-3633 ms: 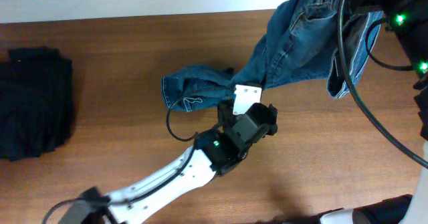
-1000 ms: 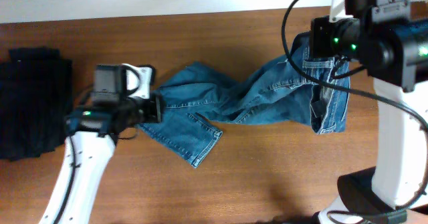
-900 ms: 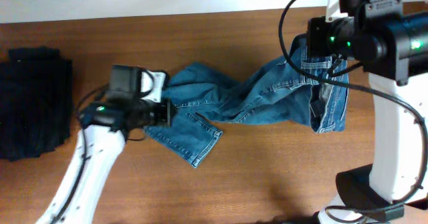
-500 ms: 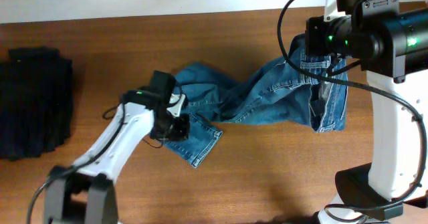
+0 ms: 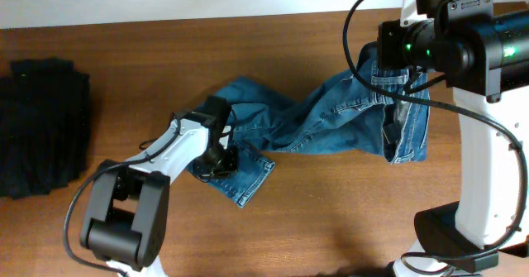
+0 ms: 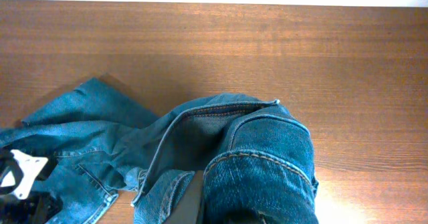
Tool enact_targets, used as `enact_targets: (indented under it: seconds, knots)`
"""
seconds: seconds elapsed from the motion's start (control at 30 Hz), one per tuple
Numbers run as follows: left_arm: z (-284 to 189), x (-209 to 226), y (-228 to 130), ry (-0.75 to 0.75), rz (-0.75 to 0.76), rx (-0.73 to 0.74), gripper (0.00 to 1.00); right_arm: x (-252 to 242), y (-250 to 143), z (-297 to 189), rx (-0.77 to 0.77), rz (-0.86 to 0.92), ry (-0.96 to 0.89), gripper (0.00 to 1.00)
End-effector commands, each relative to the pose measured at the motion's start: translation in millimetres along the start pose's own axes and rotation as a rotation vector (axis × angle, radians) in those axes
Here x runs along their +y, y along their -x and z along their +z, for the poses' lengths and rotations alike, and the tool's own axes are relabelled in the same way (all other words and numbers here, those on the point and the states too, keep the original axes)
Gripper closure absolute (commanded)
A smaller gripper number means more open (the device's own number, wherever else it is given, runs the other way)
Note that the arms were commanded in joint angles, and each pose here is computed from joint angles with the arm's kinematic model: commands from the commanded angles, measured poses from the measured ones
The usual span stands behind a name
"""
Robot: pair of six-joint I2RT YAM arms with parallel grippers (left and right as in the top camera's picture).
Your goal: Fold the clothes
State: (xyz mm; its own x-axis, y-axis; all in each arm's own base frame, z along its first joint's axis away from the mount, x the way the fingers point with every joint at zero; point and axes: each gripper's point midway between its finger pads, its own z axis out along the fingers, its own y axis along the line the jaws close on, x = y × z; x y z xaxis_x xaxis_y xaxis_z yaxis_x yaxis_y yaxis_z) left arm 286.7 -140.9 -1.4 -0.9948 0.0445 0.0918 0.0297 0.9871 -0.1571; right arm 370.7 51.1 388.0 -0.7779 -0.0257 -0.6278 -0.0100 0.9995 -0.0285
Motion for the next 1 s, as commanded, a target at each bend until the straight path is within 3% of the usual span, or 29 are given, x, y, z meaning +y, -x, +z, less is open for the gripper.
enact_targets:
  seconds: [0.0,0.4,0.8,0.97]
  knots:
    - [12,11,3,0.058,-0.031,0.004,0.87,-5,6,-10,-0.045,0.014,-0.019,0.96]
    - [33,45,15,0.209,-0.053,-0.008,0.88,-5,6,-4,-0.029,0.012,-0.025,0.96]
    - [25,89,28,0.199,-0.135,-0.025,0.93,2,-21,70,0.195,-0.023,-0.055,0.96]
    - [20,104,38,0.273,-0.144,-0.072,0.93,5,-37,104,0.282,-0.037,-0.067,0.96]
